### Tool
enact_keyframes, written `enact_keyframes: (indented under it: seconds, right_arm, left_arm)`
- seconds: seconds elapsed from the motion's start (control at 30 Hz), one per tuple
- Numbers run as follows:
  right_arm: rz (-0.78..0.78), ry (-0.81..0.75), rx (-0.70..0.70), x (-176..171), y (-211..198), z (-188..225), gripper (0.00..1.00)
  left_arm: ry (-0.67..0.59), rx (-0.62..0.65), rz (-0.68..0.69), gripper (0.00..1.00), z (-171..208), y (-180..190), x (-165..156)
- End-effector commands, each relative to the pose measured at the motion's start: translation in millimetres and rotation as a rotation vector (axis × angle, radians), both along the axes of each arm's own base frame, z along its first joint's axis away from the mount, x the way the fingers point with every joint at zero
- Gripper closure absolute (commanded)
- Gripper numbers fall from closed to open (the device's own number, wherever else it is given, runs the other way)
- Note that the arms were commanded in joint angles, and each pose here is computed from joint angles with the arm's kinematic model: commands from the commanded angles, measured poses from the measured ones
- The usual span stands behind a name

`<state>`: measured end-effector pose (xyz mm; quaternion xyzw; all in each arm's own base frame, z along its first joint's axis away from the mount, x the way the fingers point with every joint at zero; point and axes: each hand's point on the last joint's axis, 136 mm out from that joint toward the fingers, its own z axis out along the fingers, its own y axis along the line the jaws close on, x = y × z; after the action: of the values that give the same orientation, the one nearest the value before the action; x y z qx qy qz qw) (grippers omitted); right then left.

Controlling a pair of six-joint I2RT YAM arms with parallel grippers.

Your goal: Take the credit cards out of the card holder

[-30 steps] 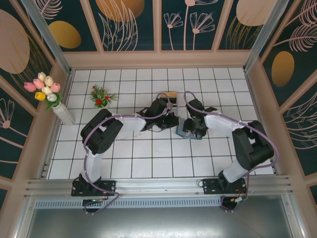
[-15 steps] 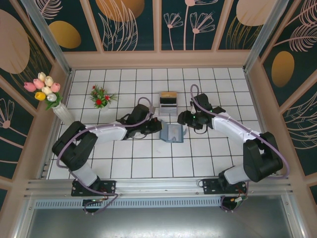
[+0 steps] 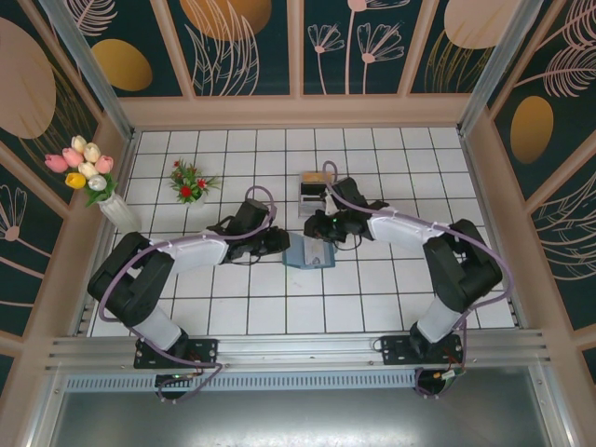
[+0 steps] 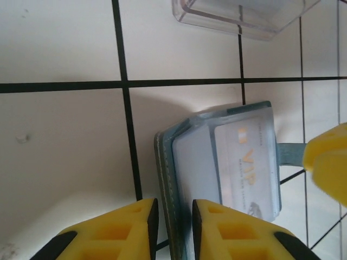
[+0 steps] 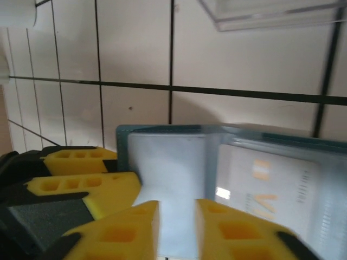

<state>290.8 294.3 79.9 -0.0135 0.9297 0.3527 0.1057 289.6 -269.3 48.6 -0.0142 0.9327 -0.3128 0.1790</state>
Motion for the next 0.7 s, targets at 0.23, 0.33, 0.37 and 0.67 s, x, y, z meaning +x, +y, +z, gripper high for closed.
enact_keyframes:
  seconds: [0.23, 0.33, 0.37, 0.67]
  right_arm:
    - [0.047, 0.031, 0.059, 8, 32, -9, 0.91]
    - [0.08, 0.054, 0.058, 3, 40, -18, 0.91]
    - [0.088, 0.06, 0.052, 2, 42, -21, 0.91]
    - [0.068, 0.097, -0.017, 1, 37, -45, 0.94]
  left_arm:
    - [-0.068, 0.049, 0.09, 0.68, 40, 23, 6]
    - [-0.079, -0.02, 0.092, 0.74, 56, 16, 5]
    - [-0.08, -0.063, 0.085, 0.77, 62, 11, 4]
    - [-0.003, -0.283, 0.042, 0.97, 59, -24, -10]
